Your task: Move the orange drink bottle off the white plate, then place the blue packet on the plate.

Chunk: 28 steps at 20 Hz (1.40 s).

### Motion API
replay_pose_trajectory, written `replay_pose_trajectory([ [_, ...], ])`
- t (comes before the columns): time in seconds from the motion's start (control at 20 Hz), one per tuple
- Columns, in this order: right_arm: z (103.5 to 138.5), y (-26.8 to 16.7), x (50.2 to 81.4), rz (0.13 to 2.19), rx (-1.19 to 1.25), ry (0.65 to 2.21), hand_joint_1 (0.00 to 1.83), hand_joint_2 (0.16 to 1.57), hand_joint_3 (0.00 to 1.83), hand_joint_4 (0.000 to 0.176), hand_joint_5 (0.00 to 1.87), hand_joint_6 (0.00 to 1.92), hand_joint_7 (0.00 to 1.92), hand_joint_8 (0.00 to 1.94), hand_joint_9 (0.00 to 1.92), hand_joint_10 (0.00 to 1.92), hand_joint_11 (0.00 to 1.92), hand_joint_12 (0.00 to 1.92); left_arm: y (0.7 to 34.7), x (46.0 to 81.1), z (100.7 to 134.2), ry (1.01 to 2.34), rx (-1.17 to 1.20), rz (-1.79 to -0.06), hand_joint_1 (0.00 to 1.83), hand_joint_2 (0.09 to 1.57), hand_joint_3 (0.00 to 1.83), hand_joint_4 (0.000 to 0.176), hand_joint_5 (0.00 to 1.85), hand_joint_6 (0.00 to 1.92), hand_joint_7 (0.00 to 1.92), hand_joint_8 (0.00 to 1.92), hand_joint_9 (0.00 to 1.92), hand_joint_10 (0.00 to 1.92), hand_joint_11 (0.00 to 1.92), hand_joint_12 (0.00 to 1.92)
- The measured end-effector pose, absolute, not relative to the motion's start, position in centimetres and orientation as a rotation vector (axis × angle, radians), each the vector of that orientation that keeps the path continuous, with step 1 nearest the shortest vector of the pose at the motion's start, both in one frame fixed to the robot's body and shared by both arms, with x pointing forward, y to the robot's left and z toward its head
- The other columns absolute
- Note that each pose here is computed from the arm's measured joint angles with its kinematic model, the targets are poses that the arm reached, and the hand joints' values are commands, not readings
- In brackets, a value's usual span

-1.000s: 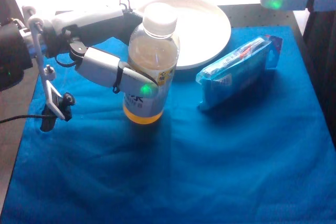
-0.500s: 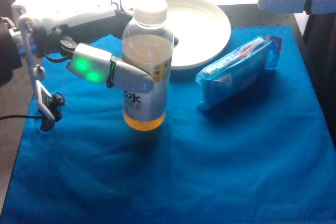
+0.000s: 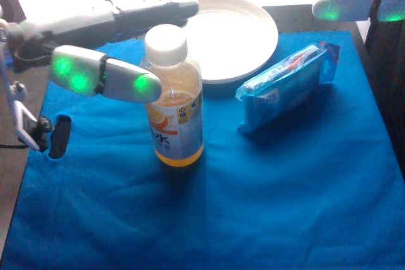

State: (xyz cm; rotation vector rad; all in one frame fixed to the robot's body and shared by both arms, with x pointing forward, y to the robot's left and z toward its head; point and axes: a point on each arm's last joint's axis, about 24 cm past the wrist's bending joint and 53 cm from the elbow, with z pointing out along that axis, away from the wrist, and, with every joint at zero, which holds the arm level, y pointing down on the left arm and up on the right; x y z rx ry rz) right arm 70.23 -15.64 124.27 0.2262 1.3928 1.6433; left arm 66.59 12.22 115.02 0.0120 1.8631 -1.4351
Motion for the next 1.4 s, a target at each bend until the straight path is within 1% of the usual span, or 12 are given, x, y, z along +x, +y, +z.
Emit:
replay_pose_trajectory([
  [0.15, 123.5, -14.9, 69.6, 1.626, 0.174, 1.443, 0.93, 0.79, 0.00, 0.084, 0.17, 0.01, 0.15, 0.01, 0.13, 0.01, 0.15, 0.02, 13.9, 66.3, 116.2, 1.847, 0.023, -1.394, 0.41, 0.88, 0.01, 0.175, 0.00, 0.00, 0.00, 0.00, 0.00, 0.00, 0.00, 0.00],
  [0.25, 122.8, -15.0, 69.7, 1.589, 0.159, 1.484, 0.94, 0.74, 0.00, 0.065, 0.28, 0.01, 0.27, 0.01, 0.25, 0.01, 0.23, 0.05, 14.7, 66.3, 116.8, 1.833, 0.038, -1.359, 0.39, 0.75, 0.00, 0.142, 0.00, 0.00, 0.00, 0.00, 0.00, 0.00, 0.00, 0.00],
  [0.35, 122.8, -14.9, 70.0, 1.524, 0.112, 1.534, 0.90, 0.70, 0.00, 0.023, 0.39, 0.01, 0.42, 0.01, 0.40, 0.02, 0.40, 0.12, 15.3, 66.7, 117.2, 1.815, 0.024, -1.340, 0.37, 0.74, 0.00, 0.151, 0.00, 0.00, 0.00, 0.00, 0.00, 0.00, 0.00, 0.00],
  [0.55, 122.4, -13.3, 70.6, 1.436, -0.011, 1.665, 0.92, 0.74, 0.00, 0.000, 0.57, 0.00, 0.59, 0.00, 0.62, 0.01, 0.59, 0.38, 17.2, 67.7, 117.9, 1.768, -0.032, -1.298, 0.43, 0.72, 0.00, 0.151, 0.00, 0.00, 0.00, 0.00, 0.00, 0.00, 0.00, 0.00],
  [0.6, 121.4, -12.8, 71.0, 1.415, -0.022, 1.716, 0.92, 0.75, 0.00, 0.000, 0.59, 0.00, 0.62, 0.00, 0.64, 0.00, 0.57, 0.51, 17.7, 68.0, 117.9, 1.765, -0.051, -1.286, 0.44, 0.73, 0.00, 0.138, 0.00, 0.00, 0.00, 0.00, 0.00, 0.00, 0.00, 0.00],
  [0.65, 120.4, -12.5, 71.3, 1.394, -0.025, 1.761, 0.78, 0.73, 0.00, 0.028, 0.60, 0.00, 0.65, 0.00, 0.63, 0.00, 0.47, 0.74, 18.0, 68.4, 118.0, 1.756, -0.057, -1.266, 0.42, 0.71, 0.00, 0.165, 0.00, 0.00, 0.00, 0.00, 0.00, 0.00, 0.00, 0.00],
  [0.75, 118.6, -11.5, 71.0, 1.368, -0.059, 1.834, 0.75, 0.70, 0.00, 0.001, 0.61, 0.00, 0.64, 0.00, 0.55, 0.00, 0.17, 0.81, 19.3, 69.4, 119.2, 1.699, -0.111, -1.266, 0.37, 0.71, 0.00, 0.176, 0.00, 0.00, 0.00, 0.00, 0.00, 0.00, 0.00, 0.00],
  [0.9, 116.4, -10.9, 71.3, 1.326, -0.090, 1.910, 0.81, 0.66, 0.00, 0.023, 0.62, 0.00, 0.55, 0.00, 0.49, 0.00, 0.05, 1.04, 21.0, 69.8, 120.7, 1.654, -0.129, -1.248, 0.29, 0.77, 0.02, 0.176, 0.00, 0.00, 0.00, 0.00, 0.00, 0.00, 0.00, 0.00],
  [0.95, 115.6, -10.8, 71.5, 1.307, -0.090, 1.938, 0.74, 0.65, 0.00, 0.033, 0.65, 0.00, 0.61, 0.01, 0.53, 0.01, 0.02, 1.13, 21.2, 69.8, 121.1, 1.642, -0.126, -1.246, 0.29, 0.80, 0.03, 0.150, 0.00, 0.00, 0.00, 0.00, 0.00, 0.00, 0.00, 0.00],
  [1.05, 114.4, -10.2, 71.3, 1.274, -0.128, 1.977, 0.75, 0.65, 0.00, 0.022, 0.61, 0.00, 0.59, 0.00, 0.52, 0.00, 0.07, 1.01, 21.4, 69.9, 121.7, 1.628, -0.125, -1.248, 0.31, 0.81, 0.02, 0.175, 0.00, 0.00, 0.00, 0.00, 0.00, 0.00, 0.03, 0.01],
  [1.15, 114.1, -9.8, 71.0, 1.273, -0.144, 1.986, 0.73, 0.63, 0.00, 0.037, 0.58, 0.00, 0.52, 0.00, 0.40, 0.00, 0.00, 0.93, 21.2, 69.8, 121.7, 1.624, -0.123, -1.252, 0.31, 0.81, 0.01, 0.162, 0.00, 0.00, 0.00, 0.00, 0.00, 0.00, 0.00, 0.00],
  [1.4, 113.3, -10.2, 71.6, 1.217, -0.144, 2.003, 0.77, 0.65, 0.00, 0.000, 0.60, 0.00, 0.49, 0.00, 0.41, 0.01, 0.02, 0.84, 20.6, 69.4, 121.8, 1.622, -0.117, -1.273, 0.35, 0.82, 0.01, 0.176, 0.00, 0.00, 0.00, 0.00, 0.00, 0.00, 0.00, 0.00],
])
